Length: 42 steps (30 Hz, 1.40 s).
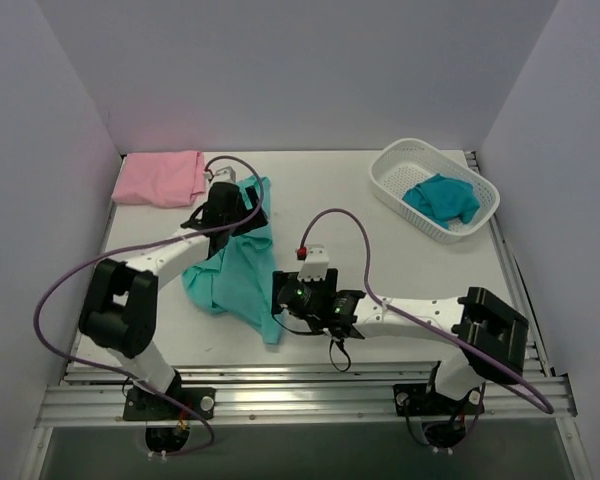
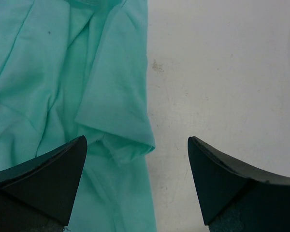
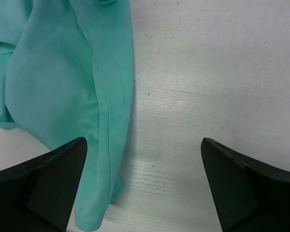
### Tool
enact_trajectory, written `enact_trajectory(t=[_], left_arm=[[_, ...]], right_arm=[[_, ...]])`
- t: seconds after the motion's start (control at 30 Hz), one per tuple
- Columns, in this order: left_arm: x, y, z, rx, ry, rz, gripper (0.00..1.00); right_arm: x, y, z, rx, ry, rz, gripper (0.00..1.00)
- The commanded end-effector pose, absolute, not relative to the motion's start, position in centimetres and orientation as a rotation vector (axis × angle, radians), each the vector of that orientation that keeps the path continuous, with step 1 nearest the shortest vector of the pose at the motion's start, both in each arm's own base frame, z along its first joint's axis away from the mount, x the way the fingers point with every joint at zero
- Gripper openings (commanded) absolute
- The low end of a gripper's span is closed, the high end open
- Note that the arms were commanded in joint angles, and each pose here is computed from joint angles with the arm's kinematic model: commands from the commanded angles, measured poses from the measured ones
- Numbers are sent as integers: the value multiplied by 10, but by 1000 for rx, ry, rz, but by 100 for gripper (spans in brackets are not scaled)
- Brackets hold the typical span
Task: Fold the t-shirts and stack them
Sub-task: Flatten the tshirt out
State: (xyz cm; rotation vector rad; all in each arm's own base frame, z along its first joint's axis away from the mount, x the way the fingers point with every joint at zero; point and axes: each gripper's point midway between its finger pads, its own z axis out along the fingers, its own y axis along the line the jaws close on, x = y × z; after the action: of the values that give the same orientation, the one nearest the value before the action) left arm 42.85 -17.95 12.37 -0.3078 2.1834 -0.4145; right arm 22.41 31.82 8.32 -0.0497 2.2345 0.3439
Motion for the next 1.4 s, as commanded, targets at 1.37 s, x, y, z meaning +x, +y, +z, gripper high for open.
enact_trajectory(t=[1.37], left_arm=[[510, -184, 65, -379, 2139, -441, 62]], right_arm=[[274, 243, 122, 152, 2116, 221, 100]])
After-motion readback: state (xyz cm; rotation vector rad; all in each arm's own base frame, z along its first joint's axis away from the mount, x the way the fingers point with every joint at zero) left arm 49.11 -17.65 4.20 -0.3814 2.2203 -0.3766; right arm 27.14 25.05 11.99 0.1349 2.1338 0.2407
